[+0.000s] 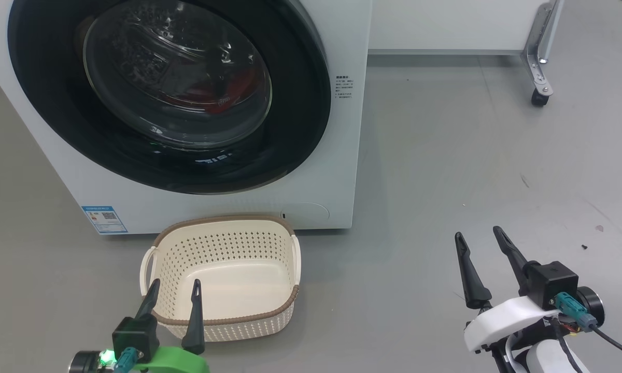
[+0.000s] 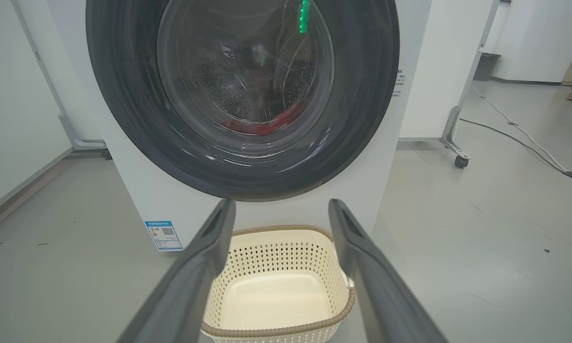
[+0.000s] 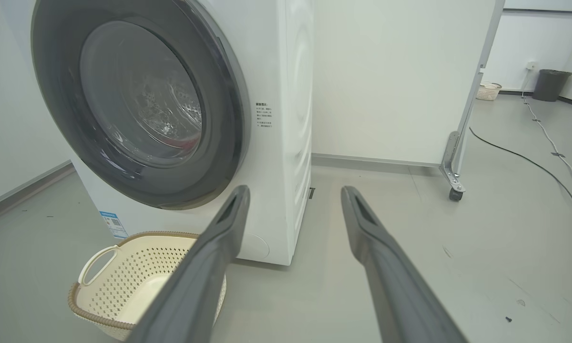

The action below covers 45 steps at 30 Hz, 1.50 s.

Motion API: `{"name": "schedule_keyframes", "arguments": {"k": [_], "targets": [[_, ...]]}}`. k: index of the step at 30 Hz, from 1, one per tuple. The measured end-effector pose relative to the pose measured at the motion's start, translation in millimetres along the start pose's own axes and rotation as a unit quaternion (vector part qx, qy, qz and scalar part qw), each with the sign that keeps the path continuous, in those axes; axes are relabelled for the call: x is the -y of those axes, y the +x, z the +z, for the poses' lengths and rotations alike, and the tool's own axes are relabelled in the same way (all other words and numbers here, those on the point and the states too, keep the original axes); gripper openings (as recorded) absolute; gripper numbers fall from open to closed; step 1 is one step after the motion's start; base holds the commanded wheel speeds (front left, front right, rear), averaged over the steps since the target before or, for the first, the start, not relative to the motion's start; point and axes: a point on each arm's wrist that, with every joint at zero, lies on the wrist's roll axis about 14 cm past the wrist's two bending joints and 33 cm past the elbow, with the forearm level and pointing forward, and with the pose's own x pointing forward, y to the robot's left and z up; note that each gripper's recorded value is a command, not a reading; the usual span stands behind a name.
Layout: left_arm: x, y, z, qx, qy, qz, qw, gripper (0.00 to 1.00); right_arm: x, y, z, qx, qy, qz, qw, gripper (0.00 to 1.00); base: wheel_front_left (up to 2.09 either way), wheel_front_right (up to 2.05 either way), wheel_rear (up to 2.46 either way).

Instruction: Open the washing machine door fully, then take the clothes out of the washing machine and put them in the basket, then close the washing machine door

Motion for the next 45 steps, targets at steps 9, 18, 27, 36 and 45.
{"name": "schedule_keyframes", "arguments": {"k": [9,18,27,36,45], "targets": [[-0.5,-0.4,-4.0,-0.007,-0.016,0.004,1.000,1.00,1.1,0.9,0.2,0.004,0.040,-0.014,0.999,1.00,0.00,0.00,0.00],[-0.9,-0.7,-7.7,-0.014,-0.016,0.004,1.000,1.00,1.7,2.2,-0.4,0.002,0.039,-0.014,0.999,1.00,0.00,0.00,0.00],[-0.1,3.6,-3.0,-0.007,-0.014,0.004,1.000,1.00,2.9,3.3,-0.9,0.001,0.030,-0.011,1.000,1.00,0.00,0.00,0.00],[-1.4,3.0,-3.2,-0.007,-0.014,0.007,1.000,1.00,2.0,3.9,-2.4,-0.002,0.029,-0.010,1.000,1.00,0.00,0.00,0.00],[0.2,1.5,-5.7,-0.011,-0.014,0.005,1.000,1.00,-0.9,5.5,-3.1,0.000,0.029,-0.003,1.000,0.00,0.00,0.00,0.00]]}}
